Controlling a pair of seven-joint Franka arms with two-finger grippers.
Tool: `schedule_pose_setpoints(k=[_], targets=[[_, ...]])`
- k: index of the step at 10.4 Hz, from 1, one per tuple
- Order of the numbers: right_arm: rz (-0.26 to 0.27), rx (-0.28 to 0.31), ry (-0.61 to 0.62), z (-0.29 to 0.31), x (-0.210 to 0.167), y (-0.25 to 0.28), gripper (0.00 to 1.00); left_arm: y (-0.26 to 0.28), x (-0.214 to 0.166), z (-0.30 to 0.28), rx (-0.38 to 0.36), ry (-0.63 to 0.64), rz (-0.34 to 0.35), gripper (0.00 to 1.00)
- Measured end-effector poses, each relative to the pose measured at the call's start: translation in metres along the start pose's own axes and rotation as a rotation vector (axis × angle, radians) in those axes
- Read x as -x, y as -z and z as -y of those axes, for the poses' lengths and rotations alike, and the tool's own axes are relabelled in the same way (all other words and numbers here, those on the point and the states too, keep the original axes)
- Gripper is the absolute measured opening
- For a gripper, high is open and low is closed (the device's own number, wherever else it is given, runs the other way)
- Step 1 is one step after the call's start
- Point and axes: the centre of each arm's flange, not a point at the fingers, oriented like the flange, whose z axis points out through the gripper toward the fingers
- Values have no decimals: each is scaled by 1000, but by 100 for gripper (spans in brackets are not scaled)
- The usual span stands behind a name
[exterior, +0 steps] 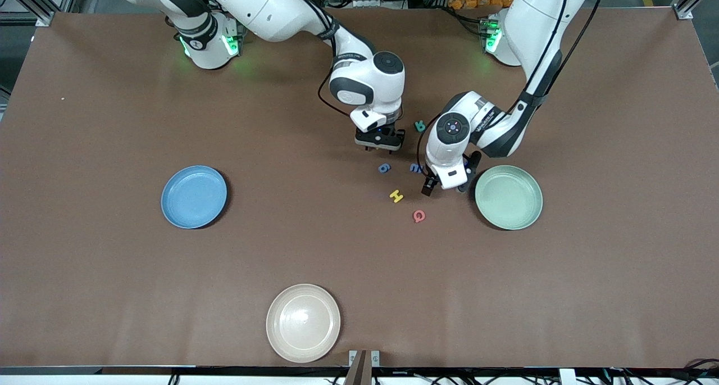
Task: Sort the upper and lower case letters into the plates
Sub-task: 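Grasp the blue W while the right gripper grasps the yellow u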
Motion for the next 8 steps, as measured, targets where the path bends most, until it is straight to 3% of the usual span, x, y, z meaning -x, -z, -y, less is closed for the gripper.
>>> schedule_pose_setpoints(k=[6,8], targets=[[11,-12,3,6,12,4,71,2,-3,-3,13,2,-1,95],[-14,-17,49,8,18,7,71,0,-4,-5,13,-1,-4,95]])
